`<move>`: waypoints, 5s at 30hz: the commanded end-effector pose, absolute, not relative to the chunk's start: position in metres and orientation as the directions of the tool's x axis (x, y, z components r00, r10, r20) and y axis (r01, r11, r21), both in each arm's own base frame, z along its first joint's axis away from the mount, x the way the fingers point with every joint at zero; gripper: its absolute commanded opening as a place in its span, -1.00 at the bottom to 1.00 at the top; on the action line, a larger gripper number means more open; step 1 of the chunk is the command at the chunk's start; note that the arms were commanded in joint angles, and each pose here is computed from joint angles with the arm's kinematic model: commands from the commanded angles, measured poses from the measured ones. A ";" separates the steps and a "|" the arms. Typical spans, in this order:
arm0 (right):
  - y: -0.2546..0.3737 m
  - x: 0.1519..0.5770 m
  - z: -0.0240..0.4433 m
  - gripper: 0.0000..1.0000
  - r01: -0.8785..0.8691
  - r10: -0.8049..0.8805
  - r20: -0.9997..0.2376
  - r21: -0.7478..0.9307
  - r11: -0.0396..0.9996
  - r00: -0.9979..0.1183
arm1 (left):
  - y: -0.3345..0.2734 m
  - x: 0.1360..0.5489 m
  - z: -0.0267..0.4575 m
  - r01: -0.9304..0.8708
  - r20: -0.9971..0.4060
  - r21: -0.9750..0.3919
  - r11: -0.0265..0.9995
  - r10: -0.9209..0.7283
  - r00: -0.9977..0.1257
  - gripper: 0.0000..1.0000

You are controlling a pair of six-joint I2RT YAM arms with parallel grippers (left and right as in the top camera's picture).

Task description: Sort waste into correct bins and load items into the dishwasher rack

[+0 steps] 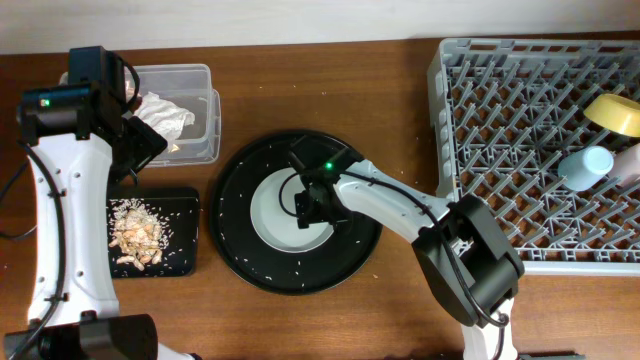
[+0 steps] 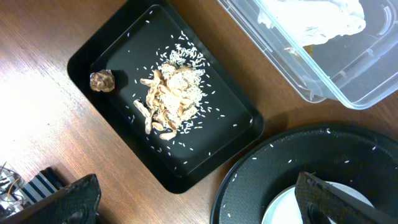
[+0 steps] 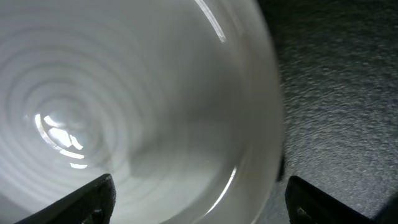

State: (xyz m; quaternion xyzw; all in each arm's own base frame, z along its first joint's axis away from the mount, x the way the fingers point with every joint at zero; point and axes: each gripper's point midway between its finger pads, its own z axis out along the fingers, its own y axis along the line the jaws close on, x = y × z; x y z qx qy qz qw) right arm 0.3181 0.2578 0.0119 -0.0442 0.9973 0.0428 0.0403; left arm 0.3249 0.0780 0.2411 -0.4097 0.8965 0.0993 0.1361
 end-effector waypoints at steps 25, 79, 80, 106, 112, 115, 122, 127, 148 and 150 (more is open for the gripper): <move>-0.085 0.440 0.288 -0.92 0.593 0.384 -0.588 -0.212 0.776 -0.712 | 0.080 0.323 0.245 -0.774 -0.336 0.057 0.630 -0.718 -0.609 0.99; 0.056 0.169 0.253 0.96 -0.114 0.042 -0.530 0.258 0.959 -0.847 | 0.080 0.323 0.245 -0.775 -0.336 0.056 0.630 -0.719 -0.609 0.99; 0.057 0.176 0.246 0.97 -0.133 0.045 -0.581 0.261 0.956 -0.813 | 0.080 0.323 0.245 -0.775 -0.336 0.056 0.630 -0.719 -0.609 0.99; 0.008 0.244 0.207 0.97 -0.064 0.080 -0.989 0.072 0.995 0.126 | 0.080 0.323 0.245 -0.775 -0.335 0.056 0.630 -0.719 -0.609 0.99; -0.001 0.246 0.156 0.97 -0.004 -0.009 -0.997 -0.008 1.000 -0.077 | 0.080 0.323 0.245 -0.775 -0.335 0.056 0.630 -0.719 -0.609 0.99; 0.000 0.246 0.156 0.97 -0.007 -0.044 -0.996 -0.043 0.999 -0.077 | 0.080 0.323 0.245 -0.775 -0.335 0.056 0.630 -0.719 -0.609 0.99; -0.001 0.246 0.156 0.97 -0.006 -0.044 -0.996 -0.044 0.999 -0.077 | 0.080 0.323 0.245 -0.775 -0.336 0.057 0.630 -0.719 -0.609 0.99; -0.001 0.246 0.156 0.97 -0.006 -0.044 -0.996 -0.044 0.999 -0.077 | 0.080 0.323 0.245 -0.775 -0.335 0.056 0.630 -0.719 -0.609 0.99; -0.001 0.246 0.156 0.97 -0.006 -0.044 -0.996 -0.043 0.999 -0.077 | 0.014 0.288 0.109 -0.227 -0.777 -0.332 0.916 -0.402 -0.484 0.99; -0.001 0.246 0.156 0.97 -0.006 -0.044 -0.996 -0.044 0.999 -0.077 | 0.003 0.288 0.116 -0.107 -0.843 -0.326 0.939 -0.340 -0.417 0.99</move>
